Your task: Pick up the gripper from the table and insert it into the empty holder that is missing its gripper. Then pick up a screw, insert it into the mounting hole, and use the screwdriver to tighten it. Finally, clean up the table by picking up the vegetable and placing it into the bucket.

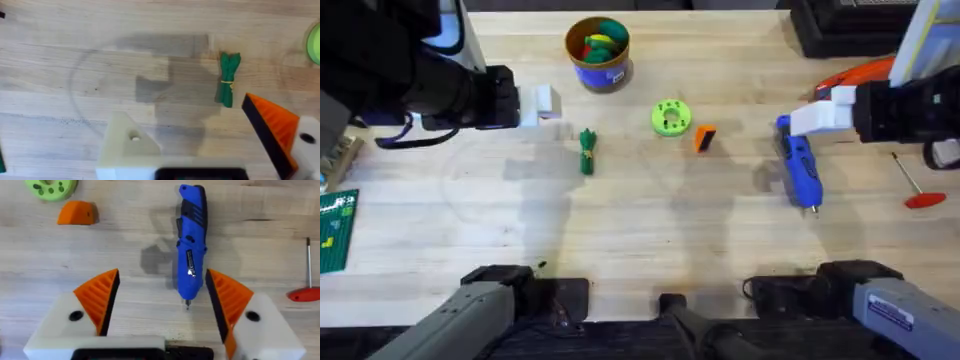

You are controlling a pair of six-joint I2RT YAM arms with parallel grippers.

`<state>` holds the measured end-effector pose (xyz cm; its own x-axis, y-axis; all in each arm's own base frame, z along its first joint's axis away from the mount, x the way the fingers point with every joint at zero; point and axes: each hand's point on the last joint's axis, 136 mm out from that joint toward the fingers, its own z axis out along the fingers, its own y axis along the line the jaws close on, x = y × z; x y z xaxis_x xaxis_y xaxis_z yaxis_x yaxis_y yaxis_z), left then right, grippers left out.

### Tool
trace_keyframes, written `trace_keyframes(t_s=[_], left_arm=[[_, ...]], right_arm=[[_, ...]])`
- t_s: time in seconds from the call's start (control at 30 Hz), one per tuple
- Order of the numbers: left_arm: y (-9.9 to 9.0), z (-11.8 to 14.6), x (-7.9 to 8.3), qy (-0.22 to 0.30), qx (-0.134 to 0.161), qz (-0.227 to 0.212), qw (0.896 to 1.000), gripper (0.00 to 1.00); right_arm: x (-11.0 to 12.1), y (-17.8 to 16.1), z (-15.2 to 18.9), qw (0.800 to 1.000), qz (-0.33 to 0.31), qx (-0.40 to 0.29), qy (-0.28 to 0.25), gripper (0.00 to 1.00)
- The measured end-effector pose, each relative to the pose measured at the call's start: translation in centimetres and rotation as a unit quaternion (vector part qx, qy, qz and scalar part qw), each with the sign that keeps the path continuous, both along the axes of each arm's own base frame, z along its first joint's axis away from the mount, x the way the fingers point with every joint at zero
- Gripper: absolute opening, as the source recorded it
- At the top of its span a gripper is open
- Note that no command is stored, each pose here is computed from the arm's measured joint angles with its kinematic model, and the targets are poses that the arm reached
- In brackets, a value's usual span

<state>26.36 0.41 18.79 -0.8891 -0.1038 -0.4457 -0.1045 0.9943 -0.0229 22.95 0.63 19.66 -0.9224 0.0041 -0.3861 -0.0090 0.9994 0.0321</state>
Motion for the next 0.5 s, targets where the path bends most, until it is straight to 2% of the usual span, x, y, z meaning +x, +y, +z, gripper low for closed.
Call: trace_keyframes(t_s=[0.17, 0.27, 0.5], left_arm=[[-0.3, -1.2, -0.1, 0.029, -0.006, -0.004, 1.000, 0.986], [-1.0, -1.5, -0.7, 0.045, -0.008, -0.013, 0.999, 0.985], [-4.4, -1.8, -1.6, 0.058, -0.022, -0.036, 0.997, 0.985]], right_arm=[[0.1, 0.0, 0.1, 1.000, 0.000, 0.000, -0.002, 0.990], [0.2, 0.0, 0.1, 1.000, 0.000, 0.000, -0.005, 0.990], [0.2, 0.0, 0.1, 1.000, 0.000, 0.000, -0.004, 0.990]])
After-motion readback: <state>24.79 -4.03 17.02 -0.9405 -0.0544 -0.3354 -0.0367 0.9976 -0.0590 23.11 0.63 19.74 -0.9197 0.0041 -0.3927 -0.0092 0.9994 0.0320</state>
